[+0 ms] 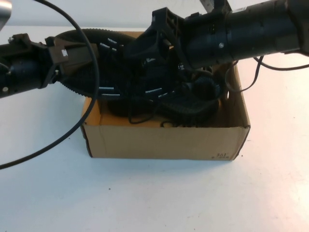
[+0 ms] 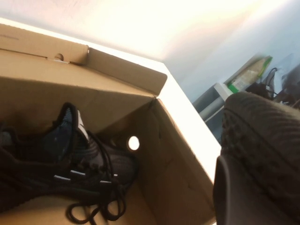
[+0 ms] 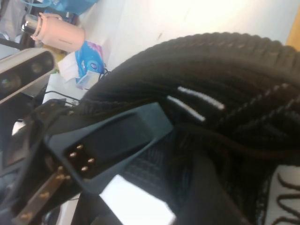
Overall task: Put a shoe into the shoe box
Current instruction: Place the shoe in the shoe box
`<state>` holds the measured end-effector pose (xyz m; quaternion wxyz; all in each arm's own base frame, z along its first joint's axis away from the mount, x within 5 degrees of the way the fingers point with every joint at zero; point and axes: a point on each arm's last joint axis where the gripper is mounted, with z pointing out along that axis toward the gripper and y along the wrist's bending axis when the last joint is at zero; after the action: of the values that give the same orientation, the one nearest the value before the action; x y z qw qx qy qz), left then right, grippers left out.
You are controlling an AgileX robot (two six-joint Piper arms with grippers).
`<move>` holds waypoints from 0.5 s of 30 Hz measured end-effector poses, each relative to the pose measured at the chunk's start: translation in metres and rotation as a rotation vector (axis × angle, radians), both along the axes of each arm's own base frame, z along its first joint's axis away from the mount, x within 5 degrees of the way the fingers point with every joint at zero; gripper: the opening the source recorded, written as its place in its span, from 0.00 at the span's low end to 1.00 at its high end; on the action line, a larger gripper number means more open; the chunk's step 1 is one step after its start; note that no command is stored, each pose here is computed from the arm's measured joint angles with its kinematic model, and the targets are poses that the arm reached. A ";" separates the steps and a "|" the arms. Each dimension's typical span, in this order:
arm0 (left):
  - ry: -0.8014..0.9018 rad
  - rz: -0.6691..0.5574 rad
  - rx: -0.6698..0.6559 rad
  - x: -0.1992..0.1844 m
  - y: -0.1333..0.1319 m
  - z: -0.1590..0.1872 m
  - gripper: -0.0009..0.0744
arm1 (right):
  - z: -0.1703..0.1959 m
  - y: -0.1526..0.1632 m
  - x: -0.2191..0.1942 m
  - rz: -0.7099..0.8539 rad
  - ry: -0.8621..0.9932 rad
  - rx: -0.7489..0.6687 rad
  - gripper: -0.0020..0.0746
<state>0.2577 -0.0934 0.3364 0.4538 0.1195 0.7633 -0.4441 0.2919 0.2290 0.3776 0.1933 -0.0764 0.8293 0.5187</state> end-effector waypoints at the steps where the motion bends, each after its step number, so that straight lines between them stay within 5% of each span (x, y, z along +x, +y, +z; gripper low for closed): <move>1: 0.000 0.003 0.002 0.000 0.001 0.000 0.19 | -0.003 0.001 0.002 -0.002 0.005 -0.003 0.50; 8: -0.003 0.013 0.010 0.001 0.002 -0.001 0.19 | -0.009 0.001 0.007 0.006 -0.036 -0.034 0.11; 15: -0.003 0.009 0.012 0.001 0.002 -0.001 0.19 | -0.010 0.001 0.007 0.028 -0.065 -0.048 0.07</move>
<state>0.2585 -0.0911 0.3353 0.4564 0.1196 0.7657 -0.4372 0.2987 0.2301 0.3677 0.2112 -0.1093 0.8335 0.4986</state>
